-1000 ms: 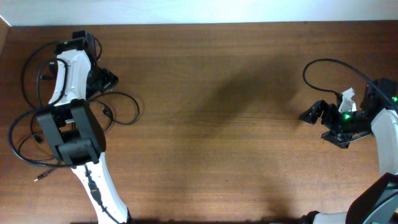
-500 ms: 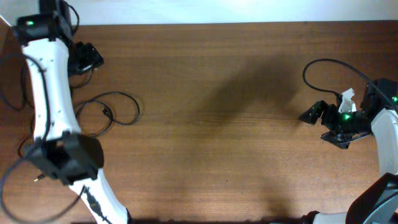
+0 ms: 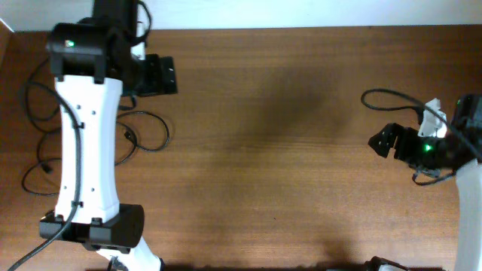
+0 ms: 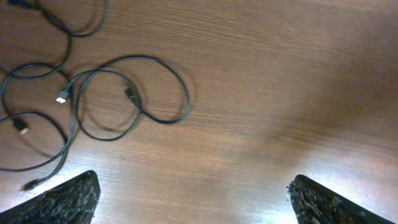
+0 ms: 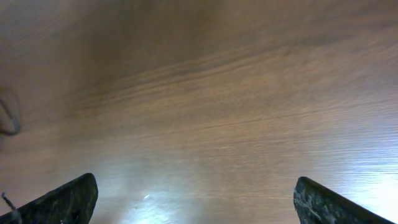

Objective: Untangle cables
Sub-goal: 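Release the cable and lift the left gripper up off the pile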

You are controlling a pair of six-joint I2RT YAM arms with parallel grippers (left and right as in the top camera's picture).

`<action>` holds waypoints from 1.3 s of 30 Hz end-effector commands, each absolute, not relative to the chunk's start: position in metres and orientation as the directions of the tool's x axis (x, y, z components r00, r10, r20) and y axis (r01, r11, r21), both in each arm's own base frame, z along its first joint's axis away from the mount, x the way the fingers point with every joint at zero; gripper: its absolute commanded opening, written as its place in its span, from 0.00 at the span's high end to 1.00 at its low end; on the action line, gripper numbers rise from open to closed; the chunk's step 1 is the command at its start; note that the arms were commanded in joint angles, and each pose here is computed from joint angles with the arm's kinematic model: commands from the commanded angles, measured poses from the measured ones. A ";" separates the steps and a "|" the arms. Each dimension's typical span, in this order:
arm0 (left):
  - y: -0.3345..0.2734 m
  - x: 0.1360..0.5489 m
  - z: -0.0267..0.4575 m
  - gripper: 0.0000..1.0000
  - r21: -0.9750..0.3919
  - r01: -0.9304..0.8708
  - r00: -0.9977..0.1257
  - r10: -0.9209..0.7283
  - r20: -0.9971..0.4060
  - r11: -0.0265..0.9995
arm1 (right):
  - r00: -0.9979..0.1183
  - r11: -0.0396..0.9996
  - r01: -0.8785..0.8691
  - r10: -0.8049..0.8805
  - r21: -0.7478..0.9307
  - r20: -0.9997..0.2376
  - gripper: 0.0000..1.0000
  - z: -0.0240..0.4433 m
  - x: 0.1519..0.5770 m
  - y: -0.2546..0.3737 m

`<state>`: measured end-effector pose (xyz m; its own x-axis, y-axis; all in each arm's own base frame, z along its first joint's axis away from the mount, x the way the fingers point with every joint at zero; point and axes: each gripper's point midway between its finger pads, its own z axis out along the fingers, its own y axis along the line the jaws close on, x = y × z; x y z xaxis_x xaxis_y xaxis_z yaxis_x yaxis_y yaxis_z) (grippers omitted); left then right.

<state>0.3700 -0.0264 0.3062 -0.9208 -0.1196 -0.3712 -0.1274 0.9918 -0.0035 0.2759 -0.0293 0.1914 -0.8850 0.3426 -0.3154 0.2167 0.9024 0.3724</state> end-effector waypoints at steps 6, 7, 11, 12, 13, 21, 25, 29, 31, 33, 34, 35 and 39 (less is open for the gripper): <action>-0.065 0.352 0.281 0.01 0.017 0.007 -0.961 0.011 -0.276 1.000 | -0.730 0.963 0.103 0.243 0.248 -0.639 0.01 0.276 0.251 -0.023; -0.066 0.351 0.278 0.01 0.018 0.010 -0.963 0.015 -0.268 1.000 | -0.727 0.963 0.102 0.242 0.247 -0.642 0.01 0.277 0.250 -0.023; -0.068 0.350 0.277 0.01 0.020 0.014 -0.964 0.019 -0.264 1.000 | -0.731 0.963 0.103 0.243 0.249 -0.637 0.01 0.275 0.251 -0.023; -0.068 0.350 0.277 0.01 0.020 0.014 -0.964 0.019 -0.264 1.000 | -0.735 0.962 0.105 0.245 0.250 -0.632 0.01 0.274 0.252 -0.023; -0.068 0.350 0.277 0.01 0.020 0.014 -0.964 0.019 -0.264 1.000 | -0.742 0.962 0.108 0.247 0.253 -0.623 0.01 0.271 0.253 -0.024; -0.068 0.350 0.277 0.01 0.020 0.014 -0.964 0.019 -0.264 1.000 | -0.814 0.951 0.141 0.270 0.275 -0.515 0.01 0.240 0.271 -0.029; -0.068 0.350 0.277 0.01 0.020 0.014 -0.964 0.019 -0.264 1.000 | -0.852 0.944 0.164 0.282 0.287 -0.440 0.01 0.218 0.281 -0.032; -0.068 0.350 0.277 0.01 0.020 0.014 -0.964 0.019 -0.264 1.000 | -0.885 0.929 0.197 0.306 0.312 -0.351 0.01 0.192 0.294 -0.035; -0.068 0.350 0.277 0.01 0.020 0.014 -0.964 0.019 -0.264 1.000 | -0.868 0.917 0.218 0.339 0.335 -0.362 0.01 0.188 0.311 -0.038; -0.068 0.350 0.277 0.01 0.020 0.014 -0.964 0.019 -0.264 1.000 | -0.880 0.913 0.229 0.342 0.337 -0.328 0.01 0.177 0.314 -0.039; -0.068 0.350 0.277 0.01 0.020 0.014 -0.964 0.019 -0.264 1.000 | -0.883 0.912 0.232 0.343 0.338 -0.321 0.01 0.174 0.315 -0.039; -0.068 0.350 0.277 0.01 0.020 0.014 -0.964 0.019 -0.264 1.000 | -0.884 0.912 0.235 0.344 0.338 -0.315 0.01 0.172 0.315 -0.040; -0.068 0.350 0.277 0.01 0.020 0.014 -0.964 0.019 -0.264 1.000 | -0.877 0.914 0.224 0.341 0.339 -0.339 0.01 0.182 0.316 -0.039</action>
